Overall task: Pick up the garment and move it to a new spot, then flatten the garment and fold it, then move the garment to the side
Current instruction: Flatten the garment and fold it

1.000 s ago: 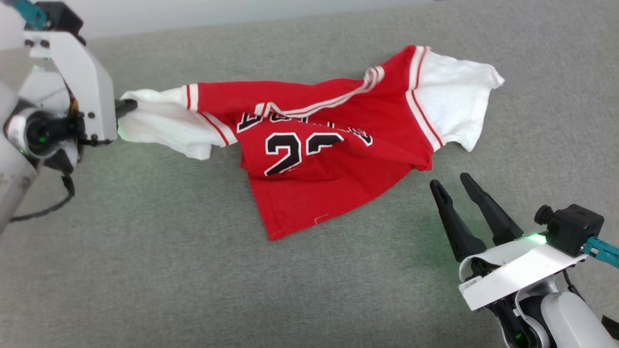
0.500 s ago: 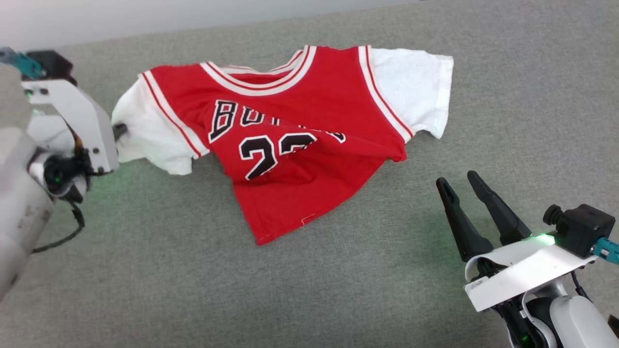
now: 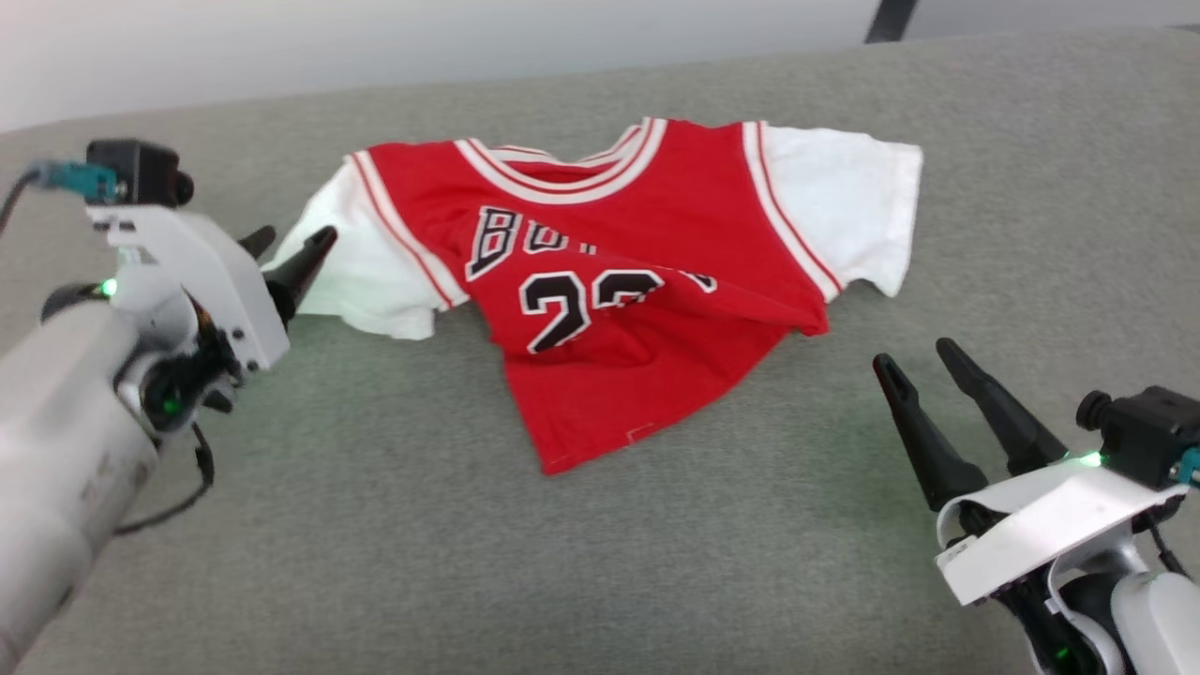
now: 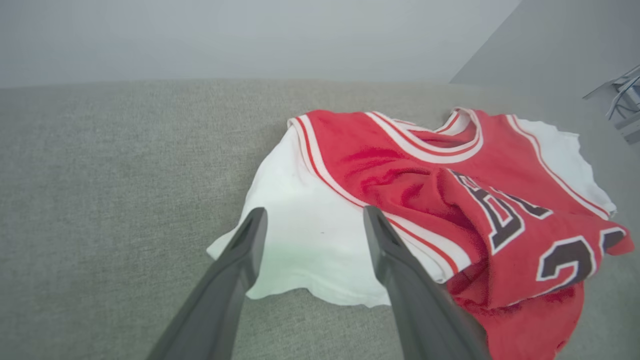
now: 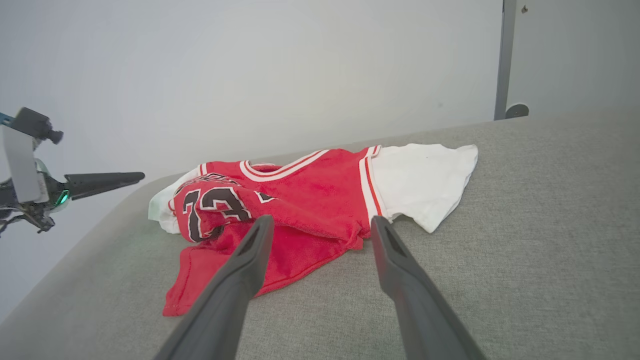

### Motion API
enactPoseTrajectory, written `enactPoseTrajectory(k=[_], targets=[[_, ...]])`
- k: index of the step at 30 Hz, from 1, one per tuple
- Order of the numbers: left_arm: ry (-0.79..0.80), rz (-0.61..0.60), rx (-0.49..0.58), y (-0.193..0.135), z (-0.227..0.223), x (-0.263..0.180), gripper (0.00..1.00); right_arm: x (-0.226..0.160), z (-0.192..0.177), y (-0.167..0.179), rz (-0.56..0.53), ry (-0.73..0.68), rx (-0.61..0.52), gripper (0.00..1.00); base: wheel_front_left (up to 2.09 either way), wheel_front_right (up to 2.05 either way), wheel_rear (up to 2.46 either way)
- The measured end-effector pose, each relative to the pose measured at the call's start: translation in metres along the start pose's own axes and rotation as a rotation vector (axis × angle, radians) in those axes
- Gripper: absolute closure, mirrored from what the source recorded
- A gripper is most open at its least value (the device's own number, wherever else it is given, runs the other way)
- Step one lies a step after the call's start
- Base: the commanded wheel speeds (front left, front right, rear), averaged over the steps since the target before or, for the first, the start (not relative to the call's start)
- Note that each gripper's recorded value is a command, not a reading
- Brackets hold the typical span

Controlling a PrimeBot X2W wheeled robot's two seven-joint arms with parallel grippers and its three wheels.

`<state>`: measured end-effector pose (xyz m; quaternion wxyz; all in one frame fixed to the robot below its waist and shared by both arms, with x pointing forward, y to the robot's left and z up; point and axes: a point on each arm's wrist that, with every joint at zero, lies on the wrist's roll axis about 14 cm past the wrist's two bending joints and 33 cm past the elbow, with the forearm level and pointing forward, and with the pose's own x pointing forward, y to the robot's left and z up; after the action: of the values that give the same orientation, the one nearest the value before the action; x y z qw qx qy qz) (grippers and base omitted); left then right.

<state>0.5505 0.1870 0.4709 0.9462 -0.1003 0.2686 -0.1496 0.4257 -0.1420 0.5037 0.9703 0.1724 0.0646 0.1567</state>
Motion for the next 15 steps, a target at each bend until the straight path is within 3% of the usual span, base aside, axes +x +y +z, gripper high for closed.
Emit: enactPoseTrajectory(k=[6, 11, 15], targets=[[-0.184, -0.022, -0.008, 0.006, -0.011, -0.037, 0.0, 0.018, -0.007, 0.009, 0.075, 0.122, -0.111, 0.0, 0.0, 0.0, 0.0], [-0.22, 0.014, -0.022, 0.013, -0.037, -0.065, 0.0, 0.039, -0.013, 0.012, 0.126, 0.25, -0.193, 0.0, 0.0, 0.0, 0.0], [-0.333, 0.044, -0.015, 0.01, -0.02, -0.085, 0.0, 0.061, -0.007, 0.009, 0.152, 0.341, -0.26, 0.0, 0.0, 0.0, 0.0]])
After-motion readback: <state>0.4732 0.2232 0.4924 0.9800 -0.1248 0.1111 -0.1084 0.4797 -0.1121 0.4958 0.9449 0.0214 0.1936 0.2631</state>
